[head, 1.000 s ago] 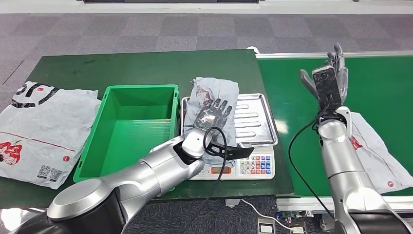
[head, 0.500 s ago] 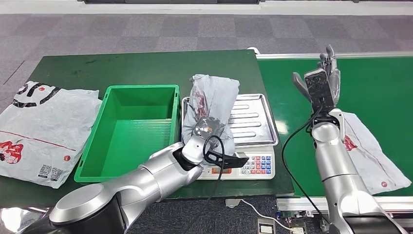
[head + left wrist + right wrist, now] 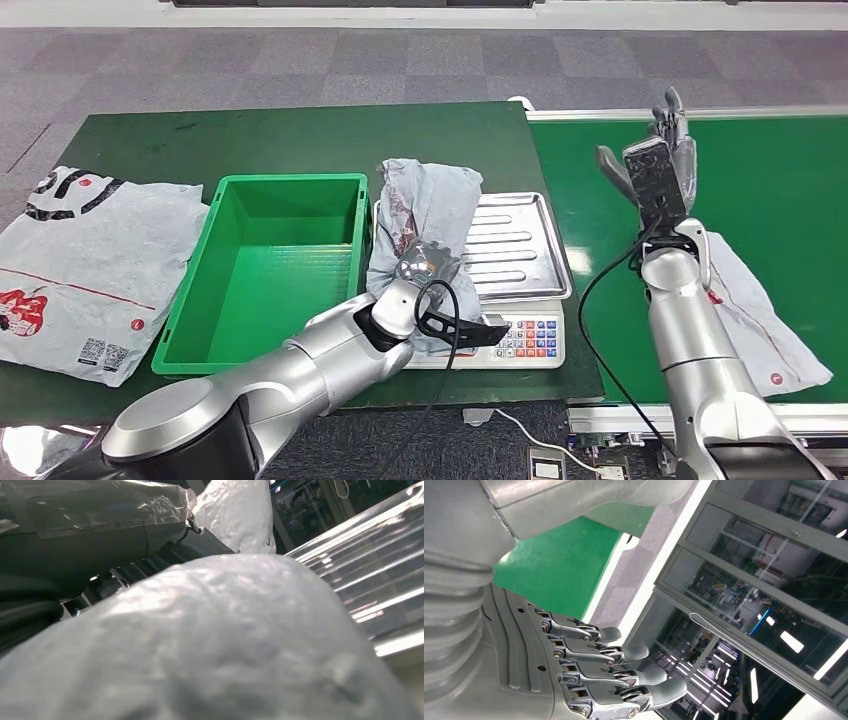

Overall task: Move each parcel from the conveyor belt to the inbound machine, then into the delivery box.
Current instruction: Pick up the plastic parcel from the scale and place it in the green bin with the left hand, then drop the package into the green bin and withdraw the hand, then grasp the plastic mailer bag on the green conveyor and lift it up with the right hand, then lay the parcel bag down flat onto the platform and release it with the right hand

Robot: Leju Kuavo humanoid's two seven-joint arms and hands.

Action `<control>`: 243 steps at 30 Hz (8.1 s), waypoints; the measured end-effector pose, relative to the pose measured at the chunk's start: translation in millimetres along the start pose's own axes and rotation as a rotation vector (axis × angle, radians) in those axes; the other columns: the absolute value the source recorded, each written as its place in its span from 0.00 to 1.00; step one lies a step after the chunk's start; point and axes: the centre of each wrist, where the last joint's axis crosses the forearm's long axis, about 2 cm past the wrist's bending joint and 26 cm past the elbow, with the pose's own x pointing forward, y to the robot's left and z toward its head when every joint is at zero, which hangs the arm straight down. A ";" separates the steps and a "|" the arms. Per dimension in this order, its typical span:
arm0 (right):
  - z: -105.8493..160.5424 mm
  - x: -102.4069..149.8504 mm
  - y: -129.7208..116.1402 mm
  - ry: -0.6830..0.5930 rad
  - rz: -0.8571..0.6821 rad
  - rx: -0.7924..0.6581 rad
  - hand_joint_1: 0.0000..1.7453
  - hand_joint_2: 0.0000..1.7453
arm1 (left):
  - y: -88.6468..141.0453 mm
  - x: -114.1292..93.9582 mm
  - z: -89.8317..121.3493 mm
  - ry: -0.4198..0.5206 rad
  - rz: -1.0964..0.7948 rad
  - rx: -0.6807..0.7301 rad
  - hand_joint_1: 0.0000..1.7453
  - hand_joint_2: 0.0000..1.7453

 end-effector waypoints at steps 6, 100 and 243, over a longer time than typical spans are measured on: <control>-1.9 4.9 -4.1 -0.011 -0.006 -0.004 0.00 1.00 | -0.4 0.8 0.2 -0.010 0.013 0.048 1.00 1.00; 83.9 -68.9 -51.7 0.382 0.416 0.045 0.00 1.00 | -35.3 -177.0 15.5 0.506 0.041 0.261 0.00 1.00; 39.2 5.6 108.5 0.279 0.474 0.610 1.00 1.00 | 51.6 -67.0 8.8 -0.325 1.342 0.809 0.00 1.00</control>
